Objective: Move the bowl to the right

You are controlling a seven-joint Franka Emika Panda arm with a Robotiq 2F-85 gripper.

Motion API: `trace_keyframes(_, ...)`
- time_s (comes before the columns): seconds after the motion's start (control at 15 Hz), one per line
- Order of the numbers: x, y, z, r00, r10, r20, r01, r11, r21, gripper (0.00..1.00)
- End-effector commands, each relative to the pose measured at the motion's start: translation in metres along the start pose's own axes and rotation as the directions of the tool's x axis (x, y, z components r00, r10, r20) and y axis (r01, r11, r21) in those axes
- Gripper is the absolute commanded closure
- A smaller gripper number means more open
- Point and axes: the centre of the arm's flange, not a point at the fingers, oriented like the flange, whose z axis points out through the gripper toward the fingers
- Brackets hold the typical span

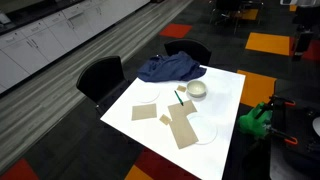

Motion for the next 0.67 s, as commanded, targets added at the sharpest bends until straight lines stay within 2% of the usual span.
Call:
trace_keyframes(0.0, 0.000, 0.000, 0.000, 1.000, 0.000, 0.000, 0.000, 1.000, 0.000, 0.00)
trace_keyframes(0.27, 0.000, 0.000, 0.000, 1.000, 0.000, 0.000, 0.000, 1.000, 0.000, 0.00)
trace_keyframes(0.6, 0.022, -0.022, 0.001, 0.993, 0.069, -0.096, -0.073, 0.996, -0.041, 0.00)
